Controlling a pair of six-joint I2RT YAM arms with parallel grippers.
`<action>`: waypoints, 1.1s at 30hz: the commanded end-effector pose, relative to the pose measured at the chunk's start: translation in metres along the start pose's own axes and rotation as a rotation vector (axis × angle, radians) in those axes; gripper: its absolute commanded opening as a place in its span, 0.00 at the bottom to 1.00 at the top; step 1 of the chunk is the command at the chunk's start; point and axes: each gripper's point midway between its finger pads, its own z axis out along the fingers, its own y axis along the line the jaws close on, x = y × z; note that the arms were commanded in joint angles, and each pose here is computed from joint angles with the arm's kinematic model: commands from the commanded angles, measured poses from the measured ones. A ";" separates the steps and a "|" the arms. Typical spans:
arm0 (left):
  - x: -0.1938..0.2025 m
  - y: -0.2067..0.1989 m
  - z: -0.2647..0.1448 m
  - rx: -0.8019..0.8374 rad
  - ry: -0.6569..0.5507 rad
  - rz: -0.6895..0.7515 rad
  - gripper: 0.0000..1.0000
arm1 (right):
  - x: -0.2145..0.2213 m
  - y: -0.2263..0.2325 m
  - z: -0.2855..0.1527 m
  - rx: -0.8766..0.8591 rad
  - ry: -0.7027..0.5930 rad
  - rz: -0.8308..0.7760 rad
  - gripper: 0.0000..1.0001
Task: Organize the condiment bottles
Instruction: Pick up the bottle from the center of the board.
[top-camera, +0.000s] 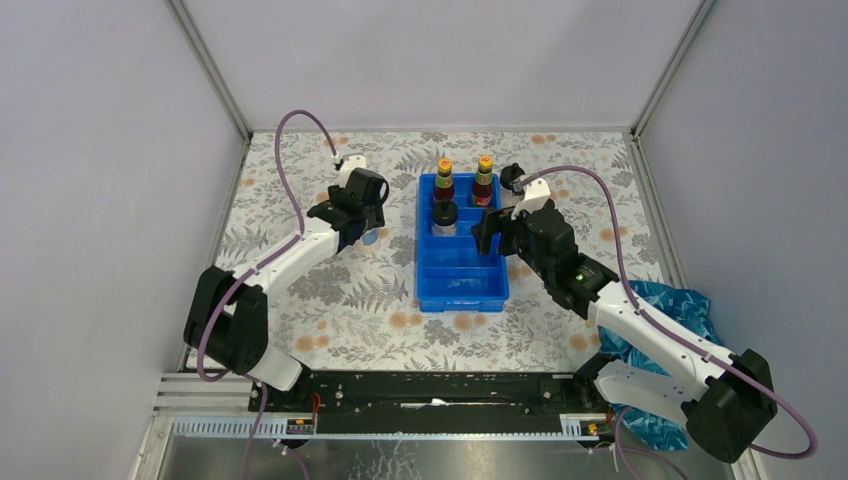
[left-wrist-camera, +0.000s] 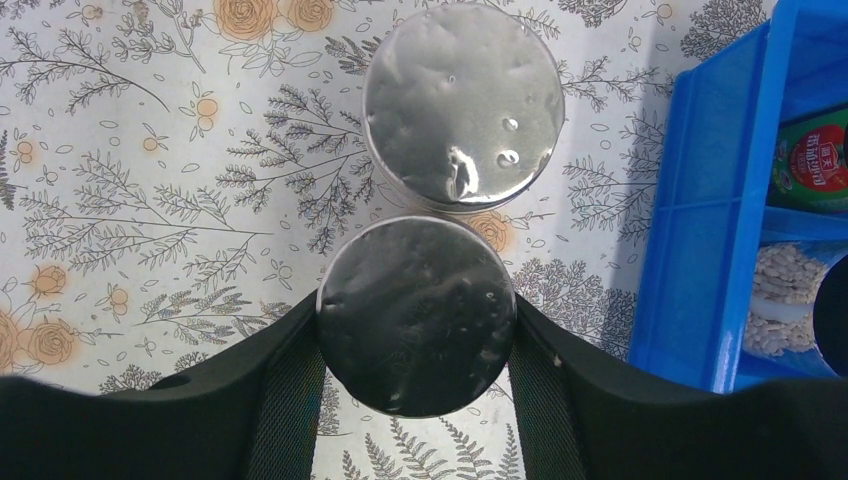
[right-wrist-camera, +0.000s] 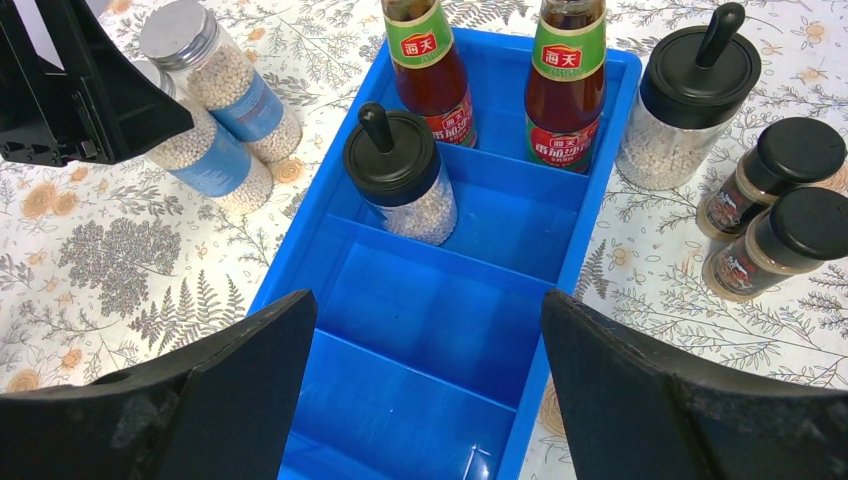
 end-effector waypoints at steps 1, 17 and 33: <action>-0.003 0.000 0.002 -0.009 -0.037 -0.030 0.45 | -0.012 0.000 -0.002 0.002 -0.043 0.017 0.90; -0.005 0.014 -0.015 -0.024 -0.074 -0.065 0.00 | -0.016 0.000 -0.001 0.007 -0.049 0.020 0.90; -0.026 0.010 -0.051 0.039 -0.136 -0.083 0.00 | -0.016 -0.010 -0.001 0.060 -0.049 0.013 0.90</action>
